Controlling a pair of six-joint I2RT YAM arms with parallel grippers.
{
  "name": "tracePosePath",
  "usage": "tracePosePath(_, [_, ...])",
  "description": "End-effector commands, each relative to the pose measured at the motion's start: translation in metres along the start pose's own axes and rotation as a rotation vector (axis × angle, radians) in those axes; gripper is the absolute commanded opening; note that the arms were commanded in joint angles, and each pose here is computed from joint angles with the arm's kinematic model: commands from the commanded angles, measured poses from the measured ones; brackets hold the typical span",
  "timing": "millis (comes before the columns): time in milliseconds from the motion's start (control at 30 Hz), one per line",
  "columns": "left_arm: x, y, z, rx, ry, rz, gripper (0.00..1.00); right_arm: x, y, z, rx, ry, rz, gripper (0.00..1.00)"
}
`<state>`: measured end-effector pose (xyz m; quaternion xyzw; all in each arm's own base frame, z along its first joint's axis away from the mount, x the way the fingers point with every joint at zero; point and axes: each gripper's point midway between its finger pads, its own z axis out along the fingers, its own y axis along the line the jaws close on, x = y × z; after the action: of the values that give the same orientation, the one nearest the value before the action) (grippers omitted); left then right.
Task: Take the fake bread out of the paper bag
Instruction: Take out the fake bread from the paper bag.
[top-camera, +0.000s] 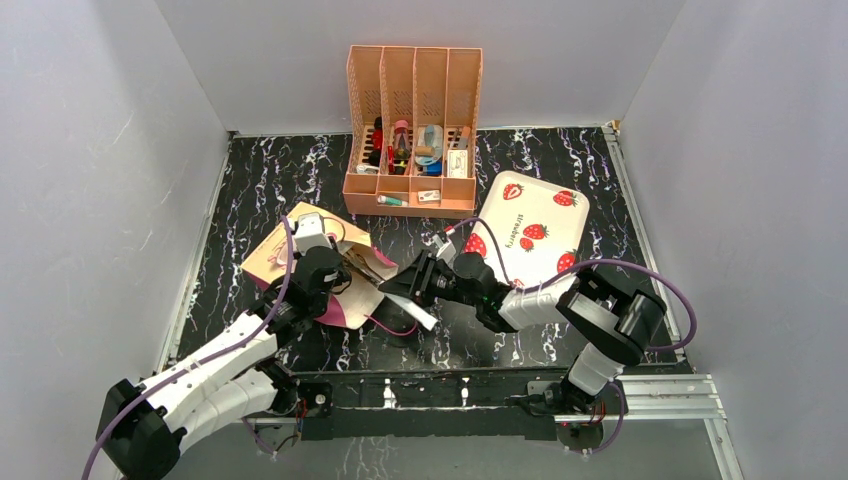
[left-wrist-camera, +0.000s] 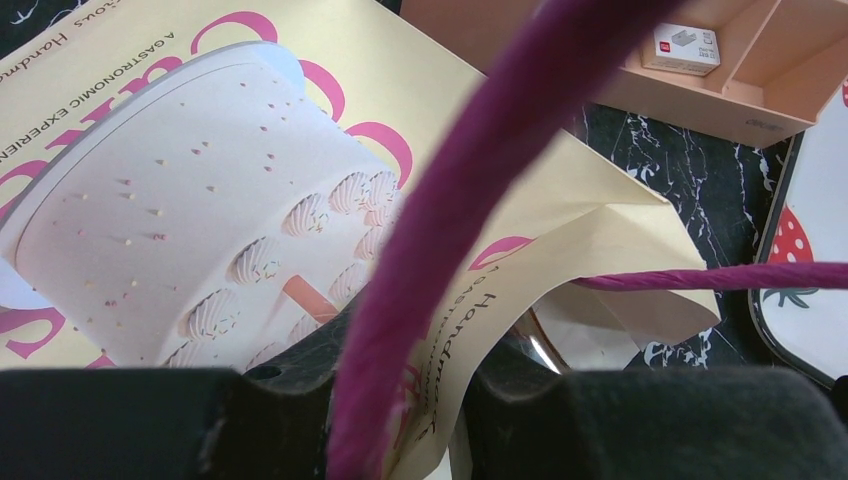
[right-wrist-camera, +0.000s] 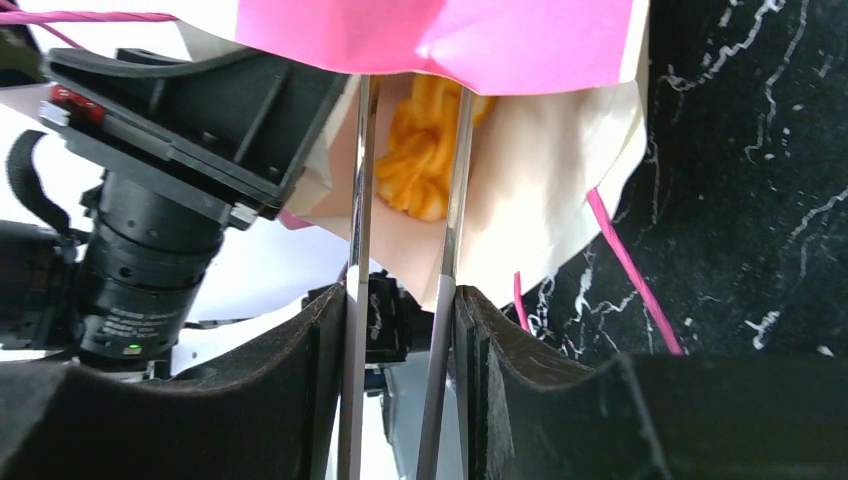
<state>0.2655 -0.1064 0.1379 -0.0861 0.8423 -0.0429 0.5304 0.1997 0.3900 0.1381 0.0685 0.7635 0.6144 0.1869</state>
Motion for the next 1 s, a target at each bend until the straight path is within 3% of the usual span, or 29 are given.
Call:
tracePosePath(0, [-0.017, -0.002, -0.005, -0.004, -0.037, -0.038, 0.24, -0.014, 0.043, -0.003, -0.165, -0.05, 0.002, 0.38])
tracePosePath(967, [-0.016, -0.015, -0.006, 0.052, -0.015, -0.052, 0.24, -0.031, 0.044, 0.018, -0.194, -0.103, 0.052, 0.46])
